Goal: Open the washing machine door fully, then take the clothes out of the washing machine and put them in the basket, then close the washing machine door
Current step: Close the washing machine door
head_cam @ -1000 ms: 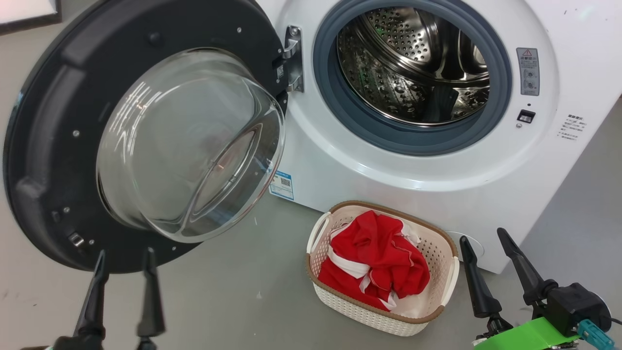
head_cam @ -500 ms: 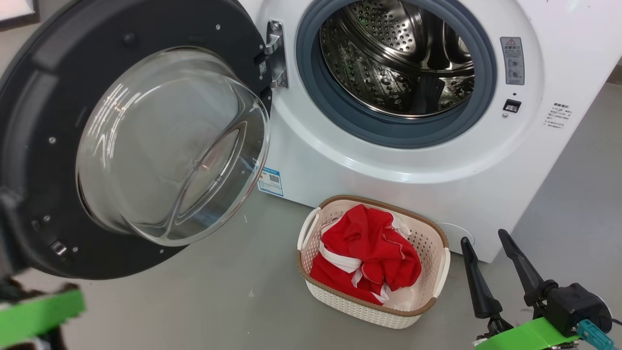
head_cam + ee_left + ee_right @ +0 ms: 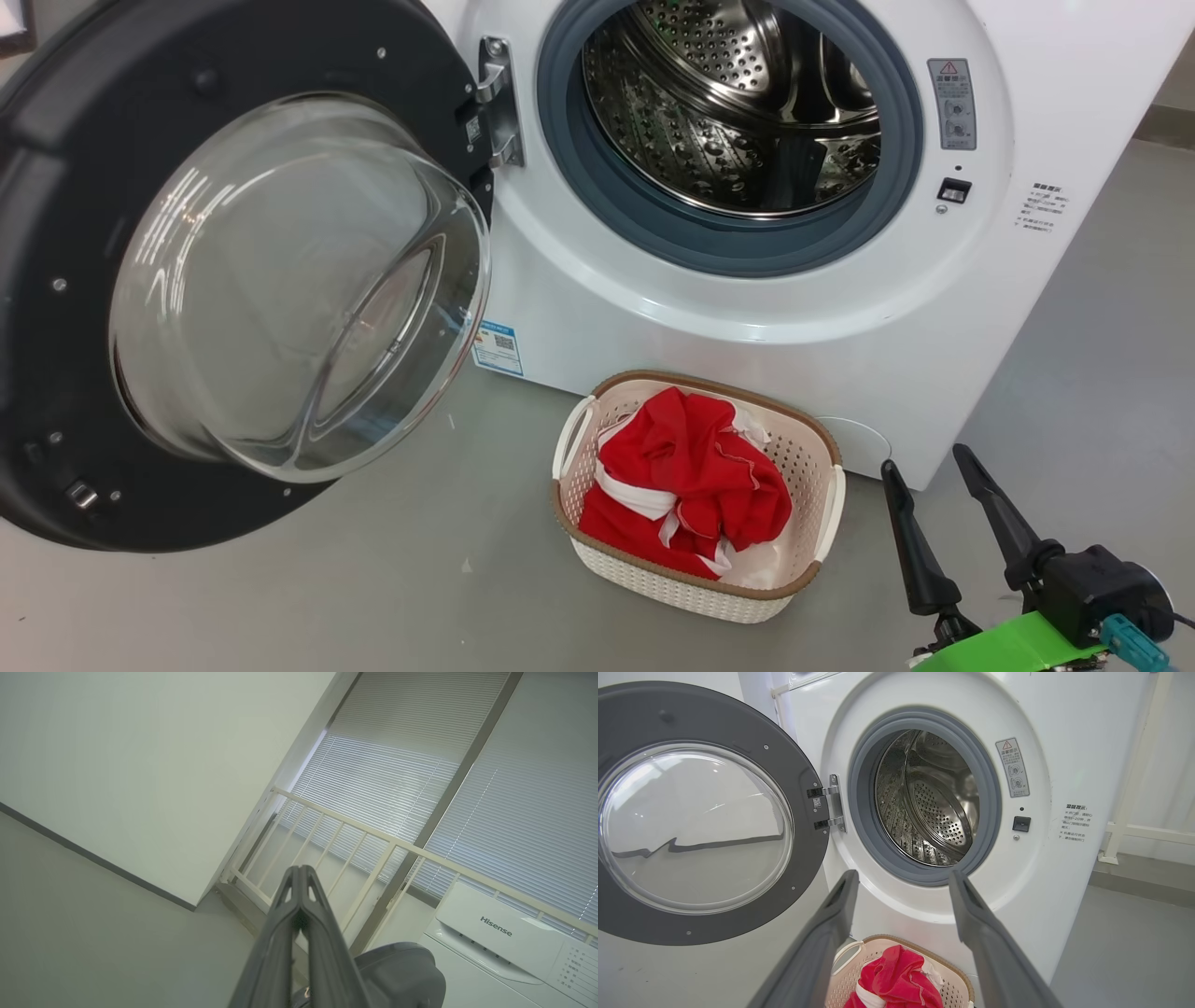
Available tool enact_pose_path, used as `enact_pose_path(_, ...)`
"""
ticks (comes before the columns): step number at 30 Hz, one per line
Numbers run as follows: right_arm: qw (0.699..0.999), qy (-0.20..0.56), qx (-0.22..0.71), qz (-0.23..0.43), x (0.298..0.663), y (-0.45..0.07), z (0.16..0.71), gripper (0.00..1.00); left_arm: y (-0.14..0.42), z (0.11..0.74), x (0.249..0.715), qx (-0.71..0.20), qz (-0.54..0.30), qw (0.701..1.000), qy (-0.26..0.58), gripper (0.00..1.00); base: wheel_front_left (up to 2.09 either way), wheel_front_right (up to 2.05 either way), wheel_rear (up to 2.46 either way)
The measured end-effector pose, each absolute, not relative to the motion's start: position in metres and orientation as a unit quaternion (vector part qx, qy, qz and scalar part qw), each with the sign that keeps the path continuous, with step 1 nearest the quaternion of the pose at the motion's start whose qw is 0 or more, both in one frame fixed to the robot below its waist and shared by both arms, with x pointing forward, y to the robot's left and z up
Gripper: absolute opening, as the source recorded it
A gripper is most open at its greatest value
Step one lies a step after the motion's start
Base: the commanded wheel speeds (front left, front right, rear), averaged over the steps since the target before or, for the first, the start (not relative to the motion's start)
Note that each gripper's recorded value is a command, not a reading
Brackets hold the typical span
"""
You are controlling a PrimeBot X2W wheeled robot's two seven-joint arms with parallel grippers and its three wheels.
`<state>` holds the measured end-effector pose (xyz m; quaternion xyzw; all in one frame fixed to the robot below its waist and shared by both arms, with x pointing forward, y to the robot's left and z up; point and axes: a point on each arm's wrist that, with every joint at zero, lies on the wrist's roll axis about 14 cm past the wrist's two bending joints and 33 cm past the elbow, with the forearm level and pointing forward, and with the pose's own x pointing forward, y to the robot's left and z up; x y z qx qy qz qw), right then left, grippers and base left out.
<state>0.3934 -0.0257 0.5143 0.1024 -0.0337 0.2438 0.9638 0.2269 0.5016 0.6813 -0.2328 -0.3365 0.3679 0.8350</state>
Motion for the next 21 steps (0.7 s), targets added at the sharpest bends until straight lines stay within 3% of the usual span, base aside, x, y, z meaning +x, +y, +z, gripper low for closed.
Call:
enact_pose_path(14, 0.968, -0.026, 0.088, 0.236, 0.393, -0.033, 0.511, 1.00, 0.539, 0.646, 0.281, -0.399, 0.367, 0.813, -0.212, 0.00, 0.00, 0.00, 0.00)
enact_pose_path(21, 0.968, -0.023, 0.084, 0.234, 0.393, -0.035, 0.511, 1.00, 0.527, 0.613, 0.305, -0.498, 0.345, 0.784, -0.134, 0.00, 0.00, 0.00, 0.00)
